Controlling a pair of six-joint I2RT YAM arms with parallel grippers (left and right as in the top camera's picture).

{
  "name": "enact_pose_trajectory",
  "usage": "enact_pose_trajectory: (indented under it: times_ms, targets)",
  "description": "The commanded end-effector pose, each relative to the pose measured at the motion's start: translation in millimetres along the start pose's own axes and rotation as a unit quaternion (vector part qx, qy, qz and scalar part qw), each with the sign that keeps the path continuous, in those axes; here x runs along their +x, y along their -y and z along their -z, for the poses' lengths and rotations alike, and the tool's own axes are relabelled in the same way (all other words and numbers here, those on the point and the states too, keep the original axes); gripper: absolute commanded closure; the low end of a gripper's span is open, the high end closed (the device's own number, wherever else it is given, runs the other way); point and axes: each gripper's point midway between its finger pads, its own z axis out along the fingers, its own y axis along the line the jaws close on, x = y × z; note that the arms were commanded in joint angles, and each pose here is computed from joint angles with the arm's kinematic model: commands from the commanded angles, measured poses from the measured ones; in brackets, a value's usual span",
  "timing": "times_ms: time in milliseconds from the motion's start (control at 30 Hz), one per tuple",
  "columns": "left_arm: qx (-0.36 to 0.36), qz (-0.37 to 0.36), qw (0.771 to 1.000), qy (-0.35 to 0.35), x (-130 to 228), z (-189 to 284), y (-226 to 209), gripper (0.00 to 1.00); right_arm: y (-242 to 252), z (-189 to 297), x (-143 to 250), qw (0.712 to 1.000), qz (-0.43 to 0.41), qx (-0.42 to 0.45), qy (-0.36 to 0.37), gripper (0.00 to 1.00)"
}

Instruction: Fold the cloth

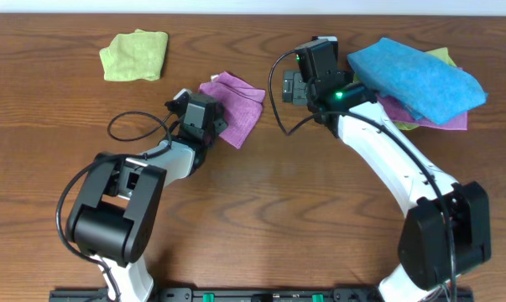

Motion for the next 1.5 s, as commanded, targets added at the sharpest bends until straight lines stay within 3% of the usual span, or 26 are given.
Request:
enact_pose_trajectory:
  times_ms: [0,33,467,633,1200,1467]
  targets:
    - [-0.033,0.012,0.999,-0.021,17,-10,-23,0.89,8,4,-6,1.0,-0.001,0.008,0.009,0.01]
    - [-0.032,0.015,0.999,-0.021,17,-10,-23,0.94,9,4,-6,1.0,-0.002,0.008,0.009,0.01]
    - [0.046,0.014,0.999,-0.012,2,4,18,0.94,14,2,-7,1.0,0.009,0.012,0.008,0.01]
    - [0.08,0.005,0.997,0.02,-26,32,41,0.94,14,2,-7,1.0,0.009,0.011,0.008,0.01]
    - [0.102,0.022,0.992,0.074,-91,82,52,0.94,-2,3,-1,0.999,0.009,-0.035,-0.008,0.01]
    - [0.143,-0.004,0.981,0.127,-149,106,86,0.94,-11,5,1,0.999,0.013,-0.051,-0.012,0.01]
